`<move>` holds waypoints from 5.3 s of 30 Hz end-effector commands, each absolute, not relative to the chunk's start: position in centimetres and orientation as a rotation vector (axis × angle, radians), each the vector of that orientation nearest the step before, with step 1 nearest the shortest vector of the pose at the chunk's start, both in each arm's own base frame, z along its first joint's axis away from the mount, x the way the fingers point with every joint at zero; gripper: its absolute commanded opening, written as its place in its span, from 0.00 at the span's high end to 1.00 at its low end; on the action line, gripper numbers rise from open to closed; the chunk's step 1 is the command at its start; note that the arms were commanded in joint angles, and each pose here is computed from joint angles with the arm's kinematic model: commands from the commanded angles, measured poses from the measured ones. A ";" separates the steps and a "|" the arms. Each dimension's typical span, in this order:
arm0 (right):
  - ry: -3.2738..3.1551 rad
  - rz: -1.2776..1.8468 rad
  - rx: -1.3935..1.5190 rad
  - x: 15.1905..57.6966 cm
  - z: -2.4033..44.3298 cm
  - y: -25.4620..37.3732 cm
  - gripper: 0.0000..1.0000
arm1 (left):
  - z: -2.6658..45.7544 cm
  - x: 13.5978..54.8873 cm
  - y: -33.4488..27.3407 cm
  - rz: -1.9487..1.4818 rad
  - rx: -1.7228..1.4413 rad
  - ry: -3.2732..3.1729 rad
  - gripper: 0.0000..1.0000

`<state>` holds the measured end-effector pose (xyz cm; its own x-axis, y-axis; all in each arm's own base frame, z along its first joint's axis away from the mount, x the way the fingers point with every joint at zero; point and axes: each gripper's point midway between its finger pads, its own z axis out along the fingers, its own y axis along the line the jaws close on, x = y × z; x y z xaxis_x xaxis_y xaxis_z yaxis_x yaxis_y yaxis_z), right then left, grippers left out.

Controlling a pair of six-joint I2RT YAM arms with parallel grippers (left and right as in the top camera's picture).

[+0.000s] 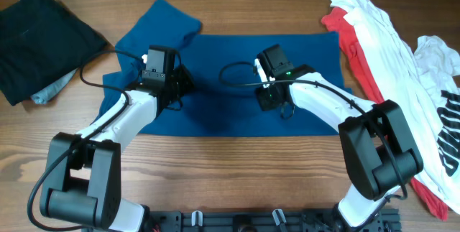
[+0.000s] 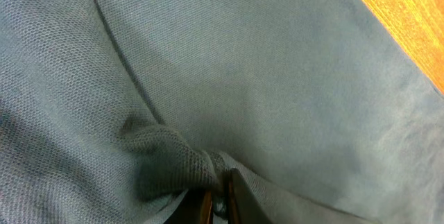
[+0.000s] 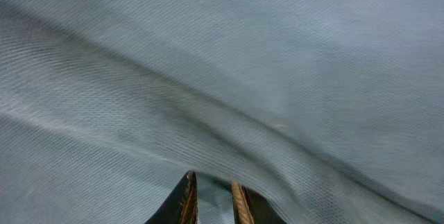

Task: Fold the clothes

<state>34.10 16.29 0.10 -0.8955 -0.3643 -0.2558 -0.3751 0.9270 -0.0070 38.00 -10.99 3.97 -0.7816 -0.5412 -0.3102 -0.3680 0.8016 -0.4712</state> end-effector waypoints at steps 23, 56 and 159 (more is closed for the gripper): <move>2.753 -0.334 0.123 38.2 0.4 5.8 0.76 | 4.0 37.9 -10.1 -0.490 -0.694 2.545 0.81; 2.973 -0.024 0.441 30.0 2.4 2.5 0.66 | 2.8 32.4 2.7 0.035 -0.824 2.683 0.55; 2.710 0.119 0.217 31.6 10.2 2.8 0.28 | -2.5 52.2 5.5 -0.167 -0.405 2.721 0.68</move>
